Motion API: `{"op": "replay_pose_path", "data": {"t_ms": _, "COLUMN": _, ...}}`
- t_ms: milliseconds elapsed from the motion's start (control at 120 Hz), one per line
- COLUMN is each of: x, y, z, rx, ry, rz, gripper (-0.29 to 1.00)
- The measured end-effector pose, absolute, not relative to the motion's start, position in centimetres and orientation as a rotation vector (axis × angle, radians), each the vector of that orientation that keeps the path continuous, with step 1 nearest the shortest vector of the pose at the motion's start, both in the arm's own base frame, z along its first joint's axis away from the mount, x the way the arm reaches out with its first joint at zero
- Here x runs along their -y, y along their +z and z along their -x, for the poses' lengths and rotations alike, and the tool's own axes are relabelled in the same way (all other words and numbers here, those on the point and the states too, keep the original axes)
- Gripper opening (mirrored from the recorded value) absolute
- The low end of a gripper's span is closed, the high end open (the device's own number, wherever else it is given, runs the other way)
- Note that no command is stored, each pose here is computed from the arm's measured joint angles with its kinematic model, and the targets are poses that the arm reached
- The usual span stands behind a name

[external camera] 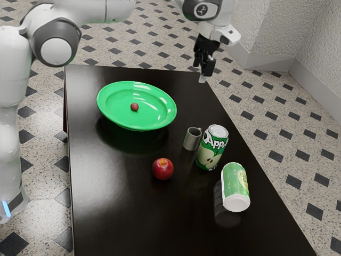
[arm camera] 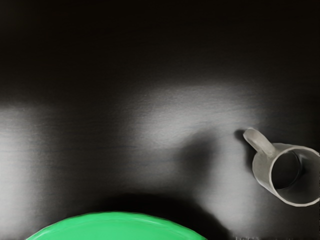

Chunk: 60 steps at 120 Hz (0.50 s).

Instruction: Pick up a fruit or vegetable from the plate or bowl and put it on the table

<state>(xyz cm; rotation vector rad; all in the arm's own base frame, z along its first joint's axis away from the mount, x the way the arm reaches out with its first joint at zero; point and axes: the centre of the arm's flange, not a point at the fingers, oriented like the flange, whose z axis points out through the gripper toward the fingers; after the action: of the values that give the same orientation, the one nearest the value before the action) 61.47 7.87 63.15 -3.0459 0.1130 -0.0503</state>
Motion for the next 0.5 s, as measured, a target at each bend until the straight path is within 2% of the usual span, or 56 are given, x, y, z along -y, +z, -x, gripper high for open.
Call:
{"op": "replay_pose_path", "data": {"t_ms": 167, "x": -6.9, "y": 61.3, "z": -61.7, "rx": -0.125, "ry": -0.007, "rz": 3.144, "gripper": 0.70}}
{"op": "replay_pose_path", "data": {"t_ms": 300, "x": -3.7, "y": 57.7, "z": -61.5, "rx": -0.174, "ry": 0.128, "rz": 3.109, "gripper": 0.70}}
{"op": "replay_pose_path", "data": {"t_ms": 392, "x": -8.7, "y": 55.5, "z": -60.3, "rx": -0.028, "ry": 0.210, "rz": 3.075, "gripper": 0.70}}
{"op": "replay_pose_path", "data": {"t_ms": 500, "x": -15.3, "y": 50.1, "z": -55.2, "rx": 0.163, "ry": 0.305, "rz": 3.058, "gripper": 0.70}}
